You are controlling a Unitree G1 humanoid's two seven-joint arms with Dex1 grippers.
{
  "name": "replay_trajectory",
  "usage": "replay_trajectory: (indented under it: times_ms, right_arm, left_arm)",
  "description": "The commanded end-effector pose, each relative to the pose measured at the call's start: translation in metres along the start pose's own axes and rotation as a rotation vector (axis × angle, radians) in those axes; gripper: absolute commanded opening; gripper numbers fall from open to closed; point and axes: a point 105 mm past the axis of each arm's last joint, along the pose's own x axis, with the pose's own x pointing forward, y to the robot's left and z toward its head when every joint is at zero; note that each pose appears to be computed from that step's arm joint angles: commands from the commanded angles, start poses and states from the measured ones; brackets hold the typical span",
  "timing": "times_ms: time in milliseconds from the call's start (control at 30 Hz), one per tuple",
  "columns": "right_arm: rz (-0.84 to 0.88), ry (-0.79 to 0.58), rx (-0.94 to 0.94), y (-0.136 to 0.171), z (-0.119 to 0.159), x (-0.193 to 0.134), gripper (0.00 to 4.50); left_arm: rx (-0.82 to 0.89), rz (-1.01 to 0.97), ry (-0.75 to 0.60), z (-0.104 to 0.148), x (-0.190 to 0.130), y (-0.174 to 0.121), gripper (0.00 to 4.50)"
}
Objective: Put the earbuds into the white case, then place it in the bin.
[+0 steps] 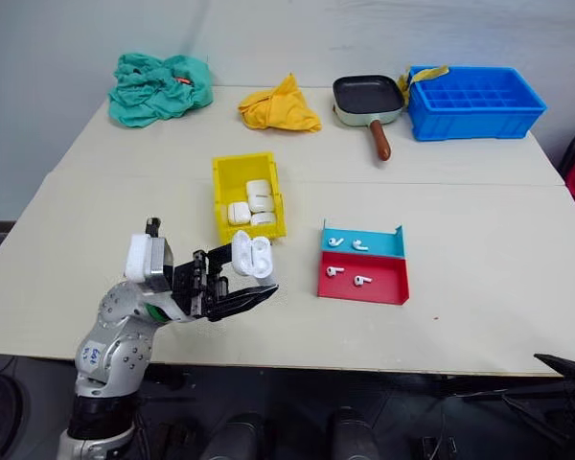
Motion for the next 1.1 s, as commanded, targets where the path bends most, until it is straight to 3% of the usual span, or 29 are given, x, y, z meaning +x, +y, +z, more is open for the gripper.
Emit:
replay_trajectory:
  times_ms: [33, 100, 233, 367, 533, 633, 833, 1100]
  right_arm:
    - [0.122, -0.073, -0.061, 0.01, 0.071, 0.032, 4.5]
    - [0.242, -0.083, -0.102, 0.026, 0.107, 0.052, 4.5]
    - [0.377, -0.006, -0.183, 0.045, 0.144, 0.078, 4.5]
    - [0.449, 0.071, -0.301, 0.057, 0.157, 0.102, 4.5]
    - [0.41, 0.135, -0.423, 0.049, 0.155, 0.137, 4.5]
    - [0.408, 0.16, -0.497, 0.046, 0.15, 0.155, 3.82]
    - [0.416, 0.152, -0.563, 0.045, 0.157, 0.175, 1.8]
    - [0.463, 0.194, -0.6, 0.046, 0.154, 0.184, 1.8]
  left_arm:
    - [0.052, -0.07, 0.038, -0.02, -0.003, -0.005, 2.74]
    - [0.052, -0.117, 0.061, -0.03, -0.005, -0.01, 2.74]
    - [0.054, -0.153, 0.072, -0.037, -0.005, -0.019, 2.74]
    - [0.047, -0.166, 0.101, -0.042, -0.012, -0.026, 2.74]
    - [0.046, -0.154, 0.102, -0.042, -0.014, -0.028, 2.74]
    - [0.032, -0.174, 0.098, -0.042, -0.013, -0.029, 2.74]
    - [0.004, -0.217, 0.095, -0.044, -0.009, -0.034, 2.74]
    - [-0.007, -0.206, 0.105, -0.047, -0.007, -0.036, 2.74]
